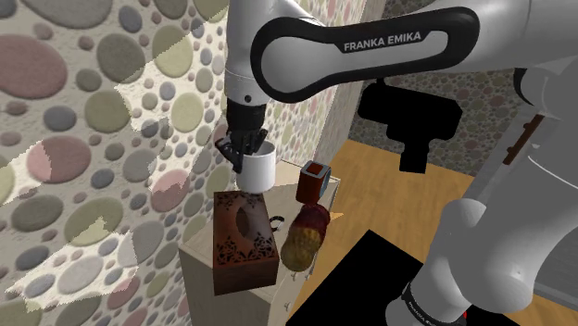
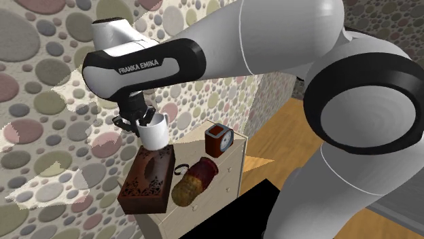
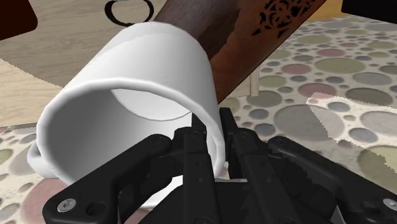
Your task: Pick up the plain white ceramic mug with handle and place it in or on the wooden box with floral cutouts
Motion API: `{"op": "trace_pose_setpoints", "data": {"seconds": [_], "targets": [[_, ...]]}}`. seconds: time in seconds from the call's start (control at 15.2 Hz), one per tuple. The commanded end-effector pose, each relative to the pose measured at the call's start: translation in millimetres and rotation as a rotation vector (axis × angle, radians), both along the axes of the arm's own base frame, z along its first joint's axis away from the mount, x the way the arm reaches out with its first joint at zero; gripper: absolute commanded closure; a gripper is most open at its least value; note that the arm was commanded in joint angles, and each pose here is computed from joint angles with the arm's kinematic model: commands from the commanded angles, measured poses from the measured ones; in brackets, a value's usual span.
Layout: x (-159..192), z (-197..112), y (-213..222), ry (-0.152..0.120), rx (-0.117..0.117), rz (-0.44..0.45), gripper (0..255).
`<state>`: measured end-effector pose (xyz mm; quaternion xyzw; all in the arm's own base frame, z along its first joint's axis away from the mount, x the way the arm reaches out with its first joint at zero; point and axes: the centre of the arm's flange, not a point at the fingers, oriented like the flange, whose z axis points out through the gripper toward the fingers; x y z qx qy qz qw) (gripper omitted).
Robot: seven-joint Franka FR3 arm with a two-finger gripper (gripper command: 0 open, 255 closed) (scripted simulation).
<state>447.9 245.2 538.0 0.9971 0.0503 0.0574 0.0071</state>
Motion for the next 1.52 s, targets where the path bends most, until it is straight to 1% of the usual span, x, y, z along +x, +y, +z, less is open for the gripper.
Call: {"op": "trace_pose_setpoints", "data": {"seconds": [0.0, 0.07, 1.19, 1.45], "targets": [[-8.9, 0.7, 23.9, 0.000, 0.000, -0.002, 255], [-14.9, 1.7, 39.0, 0.000, 0.000, -0.002, 255], [-14.9, -88.1, 39.0, 0.000, 0.000, -0.002, 255], [-14.9, -90.5, 39.0, 0.000, 0.000, -0.002, 255]]}}
